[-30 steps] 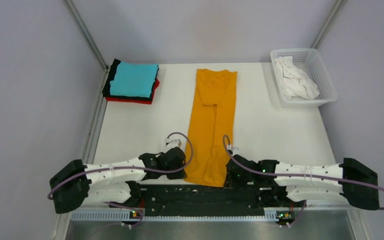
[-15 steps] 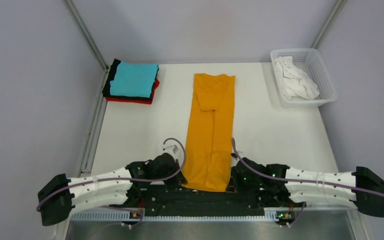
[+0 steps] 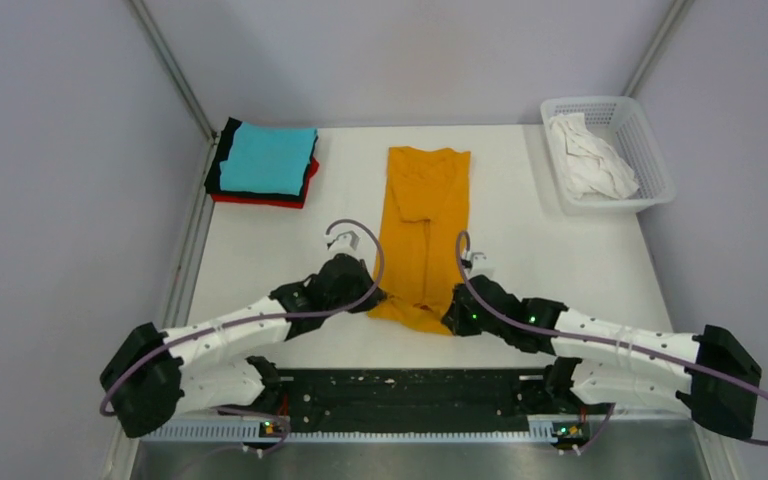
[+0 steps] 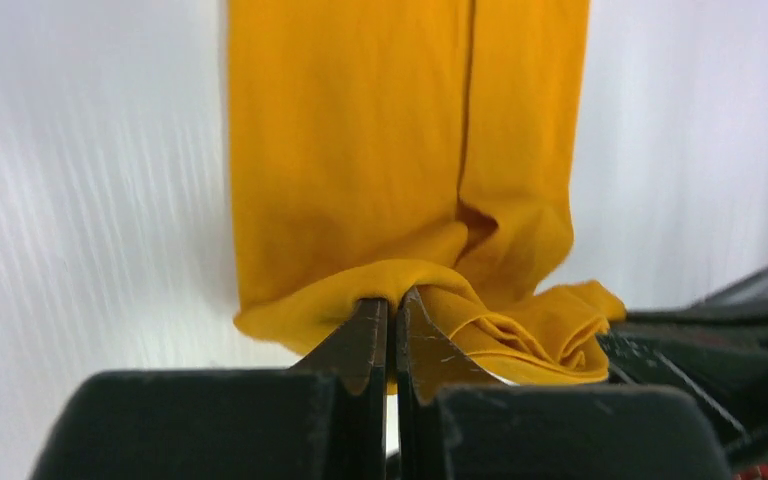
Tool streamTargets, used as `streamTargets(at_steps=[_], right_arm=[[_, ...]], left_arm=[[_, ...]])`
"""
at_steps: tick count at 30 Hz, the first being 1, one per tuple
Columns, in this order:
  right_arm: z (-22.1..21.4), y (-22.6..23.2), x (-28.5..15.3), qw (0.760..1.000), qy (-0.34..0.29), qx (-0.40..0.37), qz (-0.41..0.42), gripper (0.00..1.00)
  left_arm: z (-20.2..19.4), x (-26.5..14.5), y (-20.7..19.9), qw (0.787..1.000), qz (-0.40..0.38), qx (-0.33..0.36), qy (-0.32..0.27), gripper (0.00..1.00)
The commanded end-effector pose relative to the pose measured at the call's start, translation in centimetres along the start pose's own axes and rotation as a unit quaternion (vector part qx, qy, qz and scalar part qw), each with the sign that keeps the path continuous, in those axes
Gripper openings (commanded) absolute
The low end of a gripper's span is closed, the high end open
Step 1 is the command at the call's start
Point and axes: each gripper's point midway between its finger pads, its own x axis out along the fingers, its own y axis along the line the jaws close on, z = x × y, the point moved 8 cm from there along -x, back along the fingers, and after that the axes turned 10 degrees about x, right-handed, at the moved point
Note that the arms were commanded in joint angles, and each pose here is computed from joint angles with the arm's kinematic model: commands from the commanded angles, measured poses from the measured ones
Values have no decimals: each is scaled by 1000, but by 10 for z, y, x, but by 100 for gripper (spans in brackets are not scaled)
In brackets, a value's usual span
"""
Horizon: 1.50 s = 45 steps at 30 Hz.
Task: Fold and stack the t-shirts
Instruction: Fold the folded rectangular tshirt in 1/3 of the way
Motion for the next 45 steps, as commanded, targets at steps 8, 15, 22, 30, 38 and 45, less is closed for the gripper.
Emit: streamTargets(at_steps=[8,15,22,30,38,45], right_arm=[[123,13,17,987,-160,6,-21,0],[164,4,35,981,-185,-14,-55,0],[190,-7,51,977,-197,-24,-79,0],[210,-21,76,977,-197,-18,-74,0],[227,-37,104,982,-179,-5,-66,0],[237,-34,107,982,-169,-3,-80,51]], left_arm=[[112,58,-15,996,20,18,-85,0],[139,91,-7,997,31,26,-70,1],[155,117,6,998,40,24,-40,6],[162,143,17,999,39,22,-12,8],[175,155,32,999,46,4,-23,14],[196,158,38,998,55,-5,-12,81]])
